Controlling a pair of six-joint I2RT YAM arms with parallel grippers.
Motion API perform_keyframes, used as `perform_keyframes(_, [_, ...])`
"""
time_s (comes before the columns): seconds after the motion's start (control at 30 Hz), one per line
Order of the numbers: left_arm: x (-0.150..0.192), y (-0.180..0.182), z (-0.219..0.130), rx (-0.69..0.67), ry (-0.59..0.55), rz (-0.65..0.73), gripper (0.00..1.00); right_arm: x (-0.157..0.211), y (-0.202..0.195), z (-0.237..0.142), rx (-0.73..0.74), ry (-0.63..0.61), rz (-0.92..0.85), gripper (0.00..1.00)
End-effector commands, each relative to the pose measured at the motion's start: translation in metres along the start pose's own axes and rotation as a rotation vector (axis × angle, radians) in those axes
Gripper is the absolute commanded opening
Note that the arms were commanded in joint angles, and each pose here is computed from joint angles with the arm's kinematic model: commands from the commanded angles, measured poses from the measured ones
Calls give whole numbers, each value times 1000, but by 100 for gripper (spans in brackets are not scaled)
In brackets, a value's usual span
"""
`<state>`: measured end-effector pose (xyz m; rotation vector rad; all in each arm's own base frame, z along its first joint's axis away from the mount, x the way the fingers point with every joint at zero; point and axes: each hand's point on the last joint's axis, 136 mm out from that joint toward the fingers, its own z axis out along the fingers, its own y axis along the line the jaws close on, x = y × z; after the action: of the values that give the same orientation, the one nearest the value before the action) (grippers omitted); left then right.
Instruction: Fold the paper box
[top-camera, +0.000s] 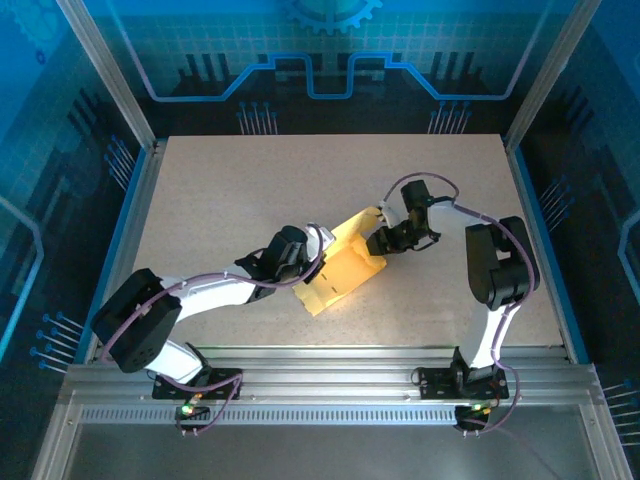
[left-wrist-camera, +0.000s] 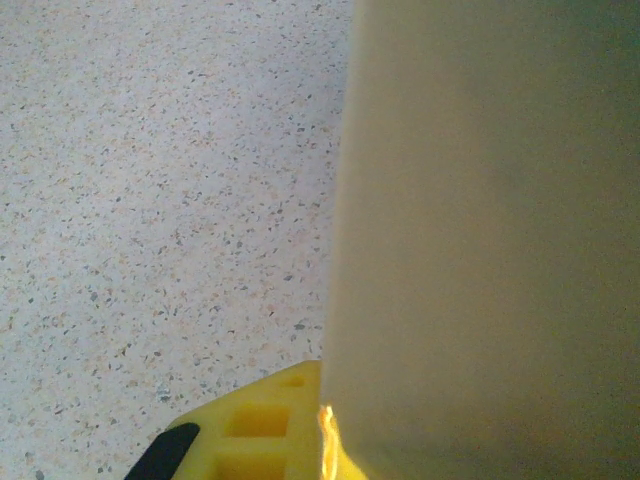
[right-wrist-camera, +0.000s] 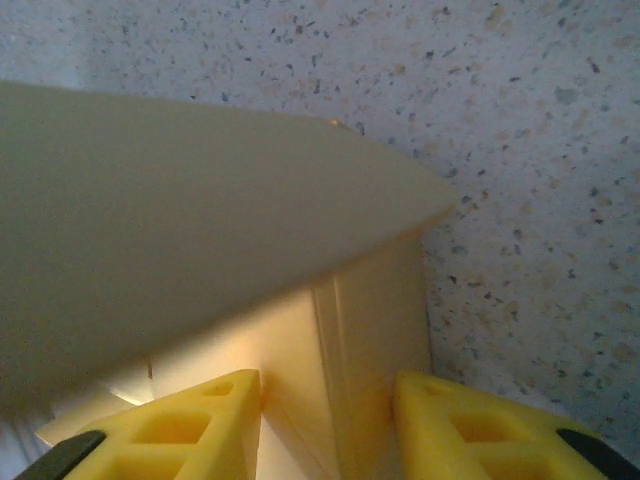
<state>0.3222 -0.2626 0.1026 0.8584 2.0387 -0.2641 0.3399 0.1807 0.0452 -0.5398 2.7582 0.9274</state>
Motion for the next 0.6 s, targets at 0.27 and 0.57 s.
perform_keyframes(0.27, [5,-3,10,10,55,-24,0,17,-15,-4,241,82,-99,36])
perform_keyframes(0.57, [3,-5,13,34,68,-55,0,22,-22,-1,360,124,-145,21])
